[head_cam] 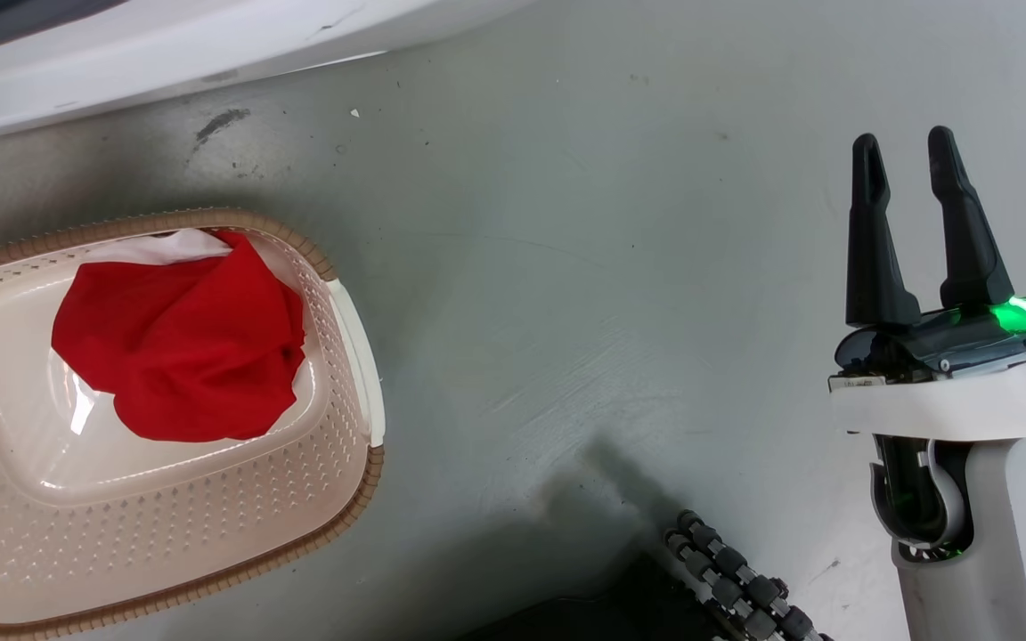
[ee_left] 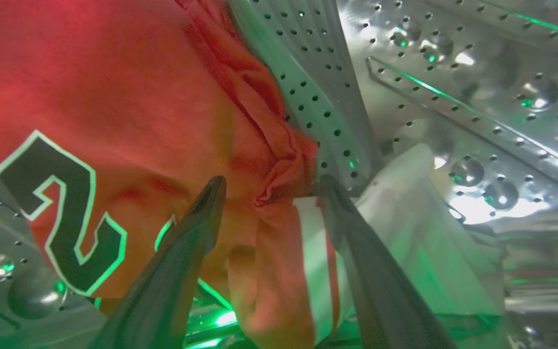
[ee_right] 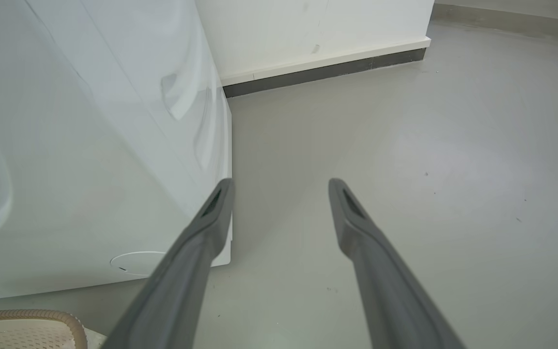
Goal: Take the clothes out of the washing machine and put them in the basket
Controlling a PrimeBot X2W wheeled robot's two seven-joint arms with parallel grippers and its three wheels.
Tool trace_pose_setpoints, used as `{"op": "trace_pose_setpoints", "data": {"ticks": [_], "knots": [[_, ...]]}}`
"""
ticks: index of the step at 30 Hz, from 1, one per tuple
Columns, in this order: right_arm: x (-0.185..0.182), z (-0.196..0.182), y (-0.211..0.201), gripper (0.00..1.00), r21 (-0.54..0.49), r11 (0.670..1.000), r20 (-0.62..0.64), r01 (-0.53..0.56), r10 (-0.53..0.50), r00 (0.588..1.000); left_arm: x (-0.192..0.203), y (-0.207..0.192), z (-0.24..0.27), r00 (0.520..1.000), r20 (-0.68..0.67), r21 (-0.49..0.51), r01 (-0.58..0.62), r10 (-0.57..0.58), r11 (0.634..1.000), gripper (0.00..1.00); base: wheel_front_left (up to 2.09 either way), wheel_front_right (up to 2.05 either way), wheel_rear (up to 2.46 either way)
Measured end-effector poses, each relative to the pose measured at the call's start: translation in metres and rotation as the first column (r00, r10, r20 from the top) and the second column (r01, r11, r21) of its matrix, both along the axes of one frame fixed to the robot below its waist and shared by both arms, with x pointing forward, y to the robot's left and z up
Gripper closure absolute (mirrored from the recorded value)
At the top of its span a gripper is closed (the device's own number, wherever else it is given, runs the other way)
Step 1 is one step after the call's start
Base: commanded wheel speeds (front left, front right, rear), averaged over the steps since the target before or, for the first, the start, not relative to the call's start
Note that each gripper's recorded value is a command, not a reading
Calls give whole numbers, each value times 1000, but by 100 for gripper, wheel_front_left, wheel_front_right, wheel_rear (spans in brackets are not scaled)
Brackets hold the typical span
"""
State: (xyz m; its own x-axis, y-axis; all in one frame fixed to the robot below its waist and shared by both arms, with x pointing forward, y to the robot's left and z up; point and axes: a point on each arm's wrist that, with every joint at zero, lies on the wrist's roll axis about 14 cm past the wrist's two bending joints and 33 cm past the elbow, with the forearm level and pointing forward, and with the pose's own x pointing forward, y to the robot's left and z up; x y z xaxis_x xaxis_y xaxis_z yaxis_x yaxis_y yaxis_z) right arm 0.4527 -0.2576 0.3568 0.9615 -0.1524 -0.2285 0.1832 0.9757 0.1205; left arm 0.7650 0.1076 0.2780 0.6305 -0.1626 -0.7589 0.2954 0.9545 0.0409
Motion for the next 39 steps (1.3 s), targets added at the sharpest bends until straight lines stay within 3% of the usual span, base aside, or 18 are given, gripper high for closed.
{"op": "trace_pose_setpoints", "data": {"ticks": [5,6,7,8,21,31,39], "knots": [[1,-2,0,0,-3,1000,-2,-3,3,1000,3,-1,-2,1000,13,2,8,-8,1000,0,0,0,0],[1,-2,0,0,-3,1000,-3,-3,3,1000,3,0,-3,1000,15,-3,6,-6,1000,27,0,0,0],[1,-2,0,0,-3,1000,-4,-3,3,1000,3,-1,-4,1000,15,-4,7,-7,1000,82,0,0,0],[1,-2,0,0,-3,1000,-4,-3,3,1000,2,-1,-4,1000,14,-6,7,-7,1000,100,0,0,0],[0,-1,0,0,-1,1000,-4,-2,2,1000,11,1,10,994,106,-15,15,-13,1000,100,0,0,0],[0,12,6,0,-4,1000,21,-19,19,1000,20,8,59,970,244,-38,9,1,999,100,0,0,0],[-2,41,18,0,-6,999,82,-54,54,995,-17,8,82,949,314,-86,33,-5,996,100,0,0,0]]}}
